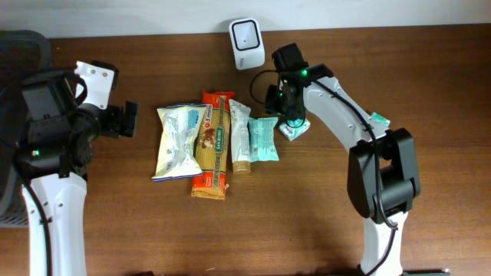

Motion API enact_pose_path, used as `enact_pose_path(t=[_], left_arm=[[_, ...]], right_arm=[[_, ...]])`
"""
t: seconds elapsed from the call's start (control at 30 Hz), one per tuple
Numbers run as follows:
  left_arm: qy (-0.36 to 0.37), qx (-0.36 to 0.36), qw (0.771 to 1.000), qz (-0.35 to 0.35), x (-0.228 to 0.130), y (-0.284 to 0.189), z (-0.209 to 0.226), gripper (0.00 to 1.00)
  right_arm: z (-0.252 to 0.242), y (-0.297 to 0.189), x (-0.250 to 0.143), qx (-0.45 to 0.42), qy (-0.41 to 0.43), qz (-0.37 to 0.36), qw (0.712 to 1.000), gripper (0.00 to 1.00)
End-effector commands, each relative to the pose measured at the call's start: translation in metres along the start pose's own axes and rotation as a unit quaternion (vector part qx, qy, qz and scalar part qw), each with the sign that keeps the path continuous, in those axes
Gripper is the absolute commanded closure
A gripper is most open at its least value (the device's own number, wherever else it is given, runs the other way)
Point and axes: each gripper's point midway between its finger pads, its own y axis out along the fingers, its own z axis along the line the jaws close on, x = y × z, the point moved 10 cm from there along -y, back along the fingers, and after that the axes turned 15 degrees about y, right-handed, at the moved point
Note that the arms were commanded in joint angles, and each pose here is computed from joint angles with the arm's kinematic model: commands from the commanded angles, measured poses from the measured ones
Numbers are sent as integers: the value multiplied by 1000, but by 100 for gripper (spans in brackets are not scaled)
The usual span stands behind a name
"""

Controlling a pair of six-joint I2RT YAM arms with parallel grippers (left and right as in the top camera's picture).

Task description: Scan the item barcode

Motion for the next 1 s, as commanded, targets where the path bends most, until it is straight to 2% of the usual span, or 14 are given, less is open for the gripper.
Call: enact_pose_path(t=[0.0,0.4,0.53,0.73,0.83,0.93,0.97], left_arm=[[8,6,1000,-5,1,-5,1,1],[8,6,1000,-5,1,-5,1,1],[8,6,1000,-5,1,-5,1,1],[8,6,1000,-5,1,-5,1,1],[8,6,1000,-5,1,-5,1,1],[7,4,1000,-2,0,-5,1,1],[7,3,1000,-1,0,-5,0,1]], right_arm=[[-10,10,-7,-22,21,-5,1000,62],[-26,14,-20,-64,27,36,997,62],[-32,11,-22,-81,0,53,995,62],[-40,-24,9,-80,-31,52,995,62],[-35,-47,22,-47,-73,63,994,62],[-32,-67,32,-24,-115,64,991,60],[-34,-69,34,-23,-124,62,990,57]])
